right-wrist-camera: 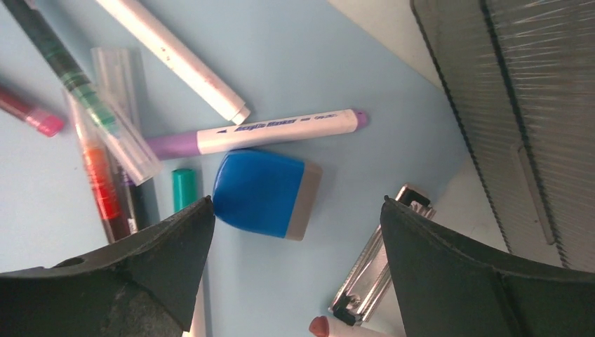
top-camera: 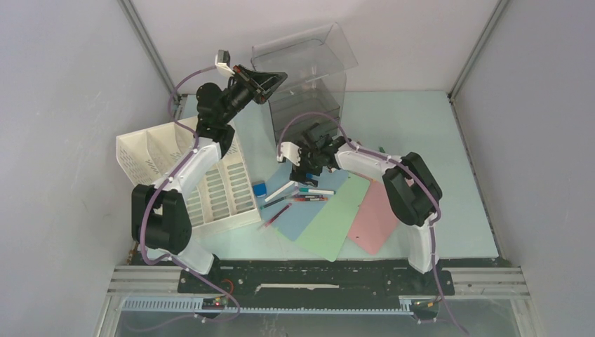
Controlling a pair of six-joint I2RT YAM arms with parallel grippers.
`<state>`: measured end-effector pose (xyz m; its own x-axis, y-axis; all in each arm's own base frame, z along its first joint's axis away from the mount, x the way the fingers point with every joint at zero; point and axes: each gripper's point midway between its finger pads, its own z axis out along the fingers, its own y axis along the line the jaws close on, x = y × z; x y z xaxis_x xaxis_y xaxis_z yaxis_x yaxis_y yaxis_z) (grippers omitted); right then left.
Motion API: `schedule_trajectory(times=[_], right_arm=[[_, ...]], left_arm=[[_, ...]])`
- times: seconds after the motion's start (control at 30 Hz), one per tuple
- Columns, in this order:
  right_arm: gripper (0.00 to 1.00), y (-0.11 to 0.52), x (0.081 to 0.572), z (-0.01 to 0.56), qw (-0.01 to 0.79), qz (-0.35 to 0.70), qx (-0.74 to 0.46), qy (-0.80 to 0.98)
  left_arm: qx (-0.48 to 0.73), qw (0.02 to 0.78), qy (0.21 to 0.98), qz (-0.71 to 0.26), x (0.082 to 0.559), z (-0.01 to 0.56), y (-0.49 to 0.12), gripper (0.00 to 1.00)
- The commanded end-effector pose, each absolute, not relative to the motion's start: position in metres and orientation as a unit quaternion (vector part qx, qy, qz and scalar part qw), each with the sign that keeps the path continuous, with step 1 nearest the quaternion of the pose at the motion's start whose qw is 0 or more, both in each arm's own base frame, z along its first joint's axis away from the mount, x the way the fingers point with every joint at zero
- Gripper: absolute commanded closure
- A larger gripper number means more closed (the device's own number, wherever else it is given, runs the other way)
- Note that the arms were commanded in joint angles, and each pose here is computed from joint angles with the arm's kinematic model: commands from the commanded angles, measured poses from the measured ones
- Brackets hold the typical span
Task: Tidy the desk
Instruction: Pick up the stationery from the center of the board.
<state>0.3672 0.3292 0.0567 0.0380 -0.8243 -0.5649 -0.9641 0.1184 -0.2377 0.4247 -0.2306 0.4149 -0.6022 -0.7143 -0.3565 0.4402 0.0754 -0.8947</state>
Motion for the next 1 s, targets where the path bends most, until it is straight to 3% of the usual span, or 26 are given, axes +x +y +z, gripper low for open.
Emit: schedule_trajectory(times=[0.0,0.57,0.97], right_arm=[[0.05,0.335,0.382,0.065,0.316,0.111,-0.641,0.691],[0.03,0.340,0.380,0.041,0.285,0.123,-0.630,0.712],[0.18,0.339,0.377,0.030,0.259,0.127,-0.621,0.729]], left_arm=[[-0.074,0.475,0.550,-0.683,0.415,0.455,-0.223,1.00],[-0.074,0.472,0.548,-0.687,0.414,0.454,-0.224,1.00],[-0.074,0.473,0.547,-0.686,0.413,0.455,-0.223,1.00]])
